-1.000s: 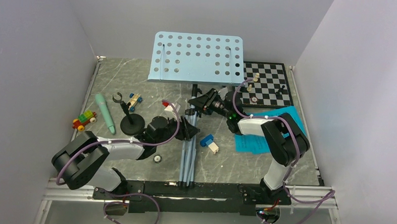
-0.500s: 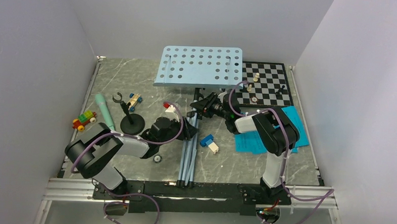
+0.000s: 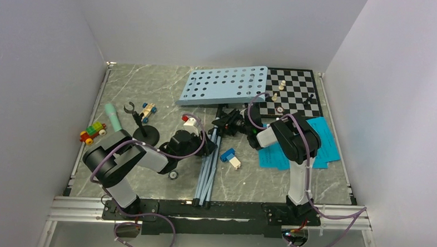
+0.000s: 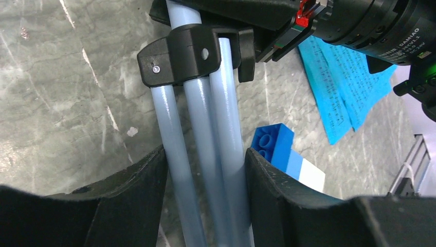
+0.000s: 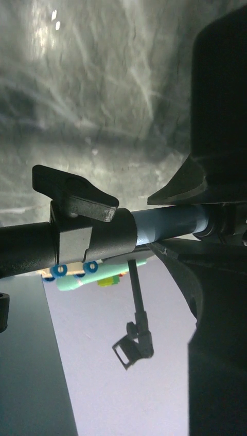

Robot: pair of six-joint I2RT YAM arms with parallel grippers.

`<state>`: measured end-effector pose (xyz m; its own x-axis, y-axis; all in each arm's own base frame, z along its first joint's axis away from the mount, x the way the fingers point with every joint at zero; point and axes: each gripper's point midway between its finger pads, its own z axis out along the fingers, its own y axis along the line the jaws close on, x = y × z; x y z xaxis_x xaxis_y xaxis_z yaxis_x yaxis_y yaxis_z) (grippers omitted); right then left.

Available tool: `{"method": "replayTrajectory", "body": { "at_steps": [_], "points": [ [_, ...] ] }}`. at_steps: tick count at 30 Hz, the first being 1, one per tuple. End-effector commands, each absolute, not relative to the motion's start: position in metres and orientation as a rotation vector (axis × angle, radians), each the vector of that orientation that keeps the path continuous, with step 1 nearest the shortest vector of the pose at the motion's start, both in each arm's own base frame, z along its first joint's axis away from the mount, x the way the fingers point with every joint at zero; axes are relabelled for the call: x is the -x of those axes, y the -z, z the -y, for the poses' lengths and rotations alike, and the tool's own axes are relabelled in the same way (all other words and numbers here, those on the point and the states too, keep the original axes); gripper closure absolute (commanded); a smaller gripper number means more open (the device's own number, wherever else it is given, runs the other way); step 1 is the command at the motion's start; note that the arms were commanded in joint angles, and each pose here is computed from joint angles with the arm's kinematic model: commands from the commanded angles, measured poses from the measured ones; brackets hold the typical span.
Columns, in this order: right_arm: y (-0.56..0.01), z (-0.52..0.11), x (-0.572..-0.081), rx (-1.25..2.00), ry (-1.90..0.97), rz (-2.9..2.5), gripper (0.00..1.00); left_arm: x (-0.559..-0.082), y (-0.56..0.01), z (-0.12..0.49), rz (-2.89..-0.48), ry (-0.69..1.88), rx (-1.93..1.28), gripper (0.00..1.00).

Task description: Pack up the instrument practice props

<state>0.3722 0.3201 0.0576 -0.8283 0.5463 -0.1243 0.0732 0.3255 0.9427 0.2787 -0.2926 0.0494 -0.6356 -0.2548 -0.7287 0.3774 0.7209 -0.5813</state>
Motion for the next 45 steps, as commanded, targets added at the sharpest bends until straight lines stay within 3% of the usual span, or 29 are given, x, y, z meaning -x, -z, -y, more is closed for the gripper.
{"method": "replayTrajectory", "body": {
  "at_steps": [1,10,13,19,23,37,45],
  "points": [
    [-0.15,-0.345,-0.366,-0.292,-1.793,-1.924,1.0,-0.307,-0.06,0.286,-1.953,0.814,-0.127,1.0],
    [-0.121,-0.338,-0.358,-0.36,-1.784,-1.992,1.0,-0.305,-0.046,0.285,-2.008,0.797,-0.119,1.0],
    [-0.112,-0.331,-0.353,-0.39,-1.769,-2.019,0.87,-0.304,-0.042,0.283,-2.022,0.787,-0.111,1.0],
    [-0.101,-0.316,-0.346,-0.432,-1.706,-2.076,0.48,-0.305,-0.042,0.279,-2.018,0.783,-0.091,1.0],
    [-0.098,-0.307,-0.344,-0.448,-1.654,-2.114,0.37,-0.306,-0.045,0.276,-2.008,0.781,-0.079,1.0],
    [-0.094,-0.265,-0.301,-0.362,-1.433,-2.246,0.29,-0.311,-0.054,0.266,-1.992,0.774,-0.047,1.0],
    [-0.132,-0.232,-0.277,-0.187,-1.186,-2.225,0.28,-0.313,-0.057,0.265,-1.991,0.773,-0.04,1.0]
  ]
}}
